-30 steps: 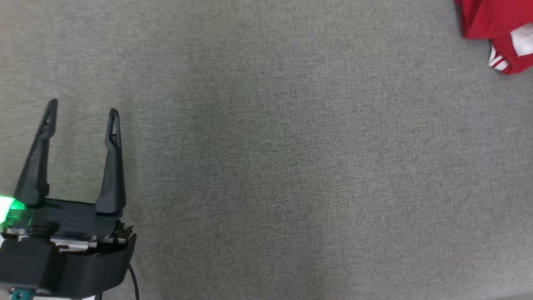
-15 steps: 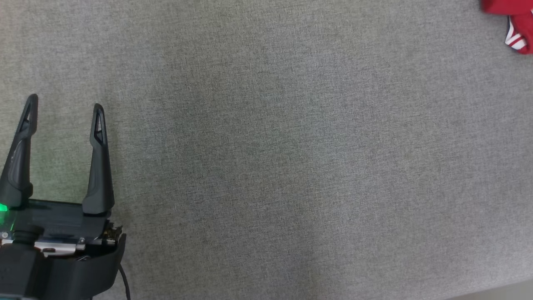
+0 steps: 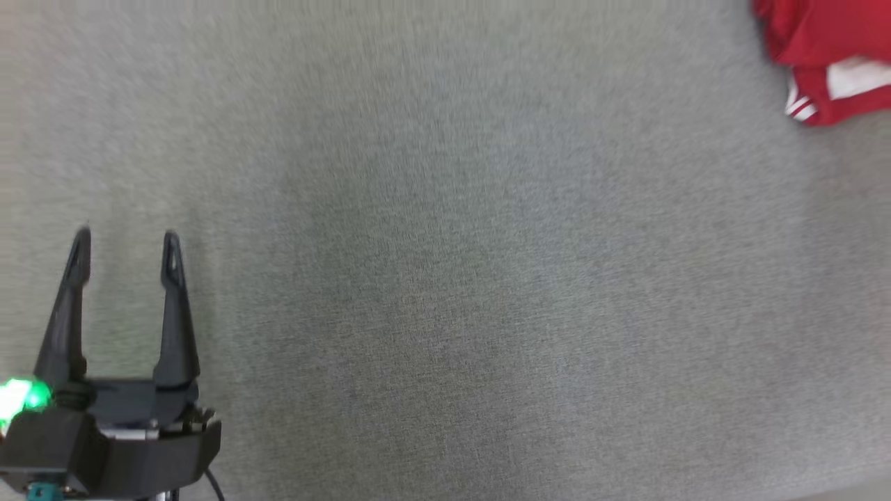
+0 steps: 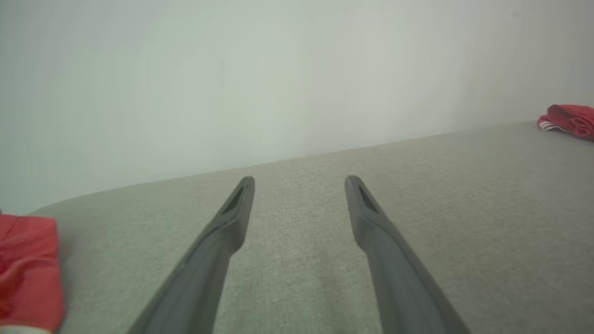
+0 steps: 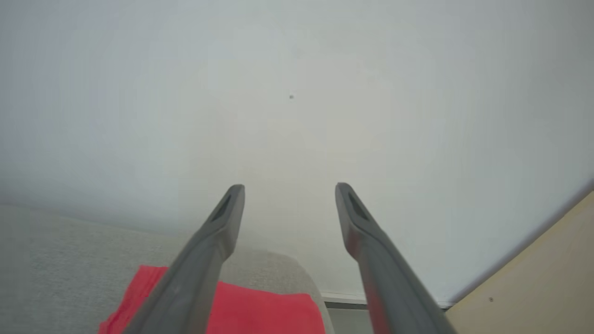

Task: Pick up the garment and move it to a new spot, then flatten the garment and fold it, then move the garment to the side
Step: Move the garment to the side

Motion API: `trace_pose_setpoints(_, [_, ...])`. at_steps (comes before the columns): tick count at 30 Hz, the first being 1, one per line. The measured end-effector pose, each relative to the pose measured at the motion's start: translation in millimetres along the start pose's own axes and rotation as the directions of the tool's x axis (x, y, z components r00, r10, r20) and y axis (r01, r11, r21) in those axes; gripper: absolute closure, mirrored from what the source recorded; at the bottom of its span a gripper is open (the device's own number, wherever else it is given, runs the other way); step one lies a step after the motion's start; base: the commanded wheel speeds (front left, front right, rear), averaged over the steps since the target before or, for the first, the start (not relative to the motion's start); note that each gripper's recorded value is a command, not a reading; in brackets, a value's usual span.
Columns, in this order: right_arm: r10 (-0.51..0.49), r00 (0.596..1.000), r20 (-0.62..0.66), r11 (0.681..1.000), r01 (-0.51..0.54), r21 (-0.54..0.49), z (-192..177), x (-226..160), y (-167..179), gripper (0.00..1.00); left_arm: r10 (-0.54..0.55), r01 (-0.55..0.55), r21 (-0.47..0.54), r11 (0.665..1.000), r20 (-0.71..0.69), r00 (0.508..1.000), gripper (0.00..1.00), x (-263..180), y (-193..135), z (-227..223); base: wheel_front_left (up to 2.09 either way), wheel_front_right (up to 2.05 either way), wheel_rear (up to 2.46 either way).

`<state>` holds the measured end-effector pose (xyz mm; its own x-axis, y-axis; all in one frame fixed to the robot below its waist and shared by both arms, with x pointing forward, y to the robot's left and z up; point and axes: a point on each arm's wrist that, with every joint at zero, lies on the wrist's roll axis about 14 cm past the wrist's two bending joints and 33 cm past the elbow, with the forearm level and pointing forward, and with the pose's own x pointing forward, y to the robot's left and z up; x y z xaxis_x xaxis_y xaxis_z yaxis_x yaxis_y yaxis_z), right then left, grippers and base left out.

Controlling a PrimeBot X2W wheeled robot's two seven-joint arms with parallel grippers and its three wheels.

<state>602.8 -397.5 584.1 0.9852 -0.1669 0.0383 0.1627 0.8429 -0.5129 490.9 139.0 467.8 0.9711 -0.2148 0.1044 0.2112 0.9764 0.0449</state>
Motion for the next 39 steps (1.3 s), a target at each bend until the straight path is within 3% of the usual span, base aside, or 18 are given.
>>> trace_pose_setpoints(5, [0.023, 0.994, 0.11, 0.992, -0.036, 0.117, 31.6, -26.0, 16.6, 0.0, 0.053, -0.053, -0.005, 0.999, -0.023, 0.998, 0.0, -21.5, 9.2, 8.9, 0.0, 0.0, 0.0])
trace_pose_setpoints(19, [0.063, 0.974, 0.218, 0.93, -0.136, 0.341, 56.6, -135.2, 59.6, 0.0, 0.141, -0.14, -0.018, 0.99, 0.029, 0.99, 0.0, -80.2, 19.5, 60.3, 0.0, 0.0, 0.0])
trace_pose_setpoints(31, [0.085, 0.972, 0.217, 0.844, -0.186, 0.503, 56.4, -214.3, 113.5, 0.0, 0.19, -0.19, -0.002, 0.982, 0.043, 0.981, 0.0, -115.1, 27.4, 76.5, 0.0, 0.0, 0.0])
trace_pose_setpoints(39, [0.12, 0.976, 0.183, 0.81, -0.203, 0.55, 45.4, -252.1, 140.2, 0.0, 0.249, -0.25, 0.032, 0.968, 0.027, 0.968, 0.0, -138.5, 42.5, 79.1, 0.0, 0.0, 0.0])
